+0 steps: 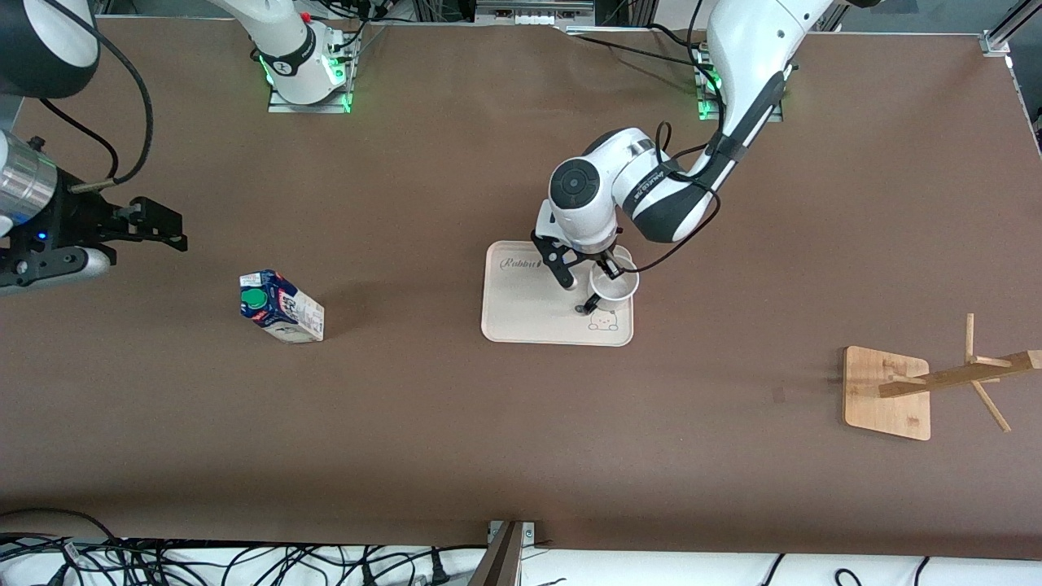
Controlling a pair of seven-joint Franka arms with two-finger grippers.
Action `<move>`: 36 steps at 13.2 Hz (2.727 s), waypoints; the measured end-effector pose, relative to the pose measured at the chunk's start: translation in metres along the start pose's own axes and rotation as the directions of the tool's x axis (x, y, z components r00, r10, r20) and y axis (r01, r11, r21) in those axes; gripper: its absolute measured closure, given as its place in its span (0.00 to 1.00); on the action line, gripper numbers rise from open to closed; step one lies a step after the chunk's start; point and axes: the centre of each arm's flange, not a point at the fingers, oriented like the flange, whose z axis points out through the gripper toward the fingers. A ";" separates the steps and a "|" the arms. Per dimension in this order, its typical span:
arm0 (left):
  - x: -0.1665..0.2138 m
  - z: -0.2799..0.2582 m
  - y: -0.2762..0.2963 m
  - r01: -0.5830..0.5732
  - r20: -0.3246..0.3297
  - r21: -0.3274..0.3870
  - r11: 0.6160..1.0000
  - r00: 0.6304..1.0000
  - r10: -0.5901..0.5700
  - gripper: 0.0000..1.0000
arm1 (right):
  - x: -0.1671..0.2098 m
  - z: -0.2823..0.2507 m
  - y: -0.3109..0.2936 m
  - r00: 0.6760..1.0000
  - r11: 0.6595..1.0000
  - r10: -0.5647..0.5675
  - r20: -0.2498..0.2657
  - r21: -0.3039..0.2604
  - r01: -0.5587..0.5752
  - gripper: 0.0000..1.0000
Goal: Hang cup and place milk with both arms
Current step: 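Lift the white mug off the tray with the left gripper, then carry the mug with the left gripper toward the wooden mug stand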
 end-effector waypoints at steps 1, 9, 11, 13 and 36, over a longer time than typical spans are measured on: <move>0.000 0.000 0.000 0.000 0.000 0.000 1.000 1.000 0.000 0.83 | -0.001 -0.001 0.001 1.000 1.000 0.002 0.000 -0.002 -0.002 0.00; 0.011 -0.058 -0.015 0.038 -0.063 0.027 0.999 0.997 -0.036 0.93 | -0.027 0.017 0.013 0.999 1.000 0.019 0.040 0.003 -0.019 0.00; -0.003 -0.107 -0.032 0.131 -0.020 0.011 0.991 0.991 -0.130 0.93 | -0.031 0.010 0.013 0.999 1.000 0.018 0.030 0.006 -0.018 0.00; -0.030 -0.165 -0.056 0.257 0.049 0.013 0.966 0.965 -0.257 0.93 | -0.033 0.010 0.013 0.999 1.000 0.018 0.032 0.008 -0.018 0.00; -0.320 -0.220 -0.375 0.721 -0.013 -0.363 0.591 0.630 -0.777 0.93 | -0.028 0.000 0.021 0.999 0.999 0.010 -0.045 -0.047 -0.012 0.00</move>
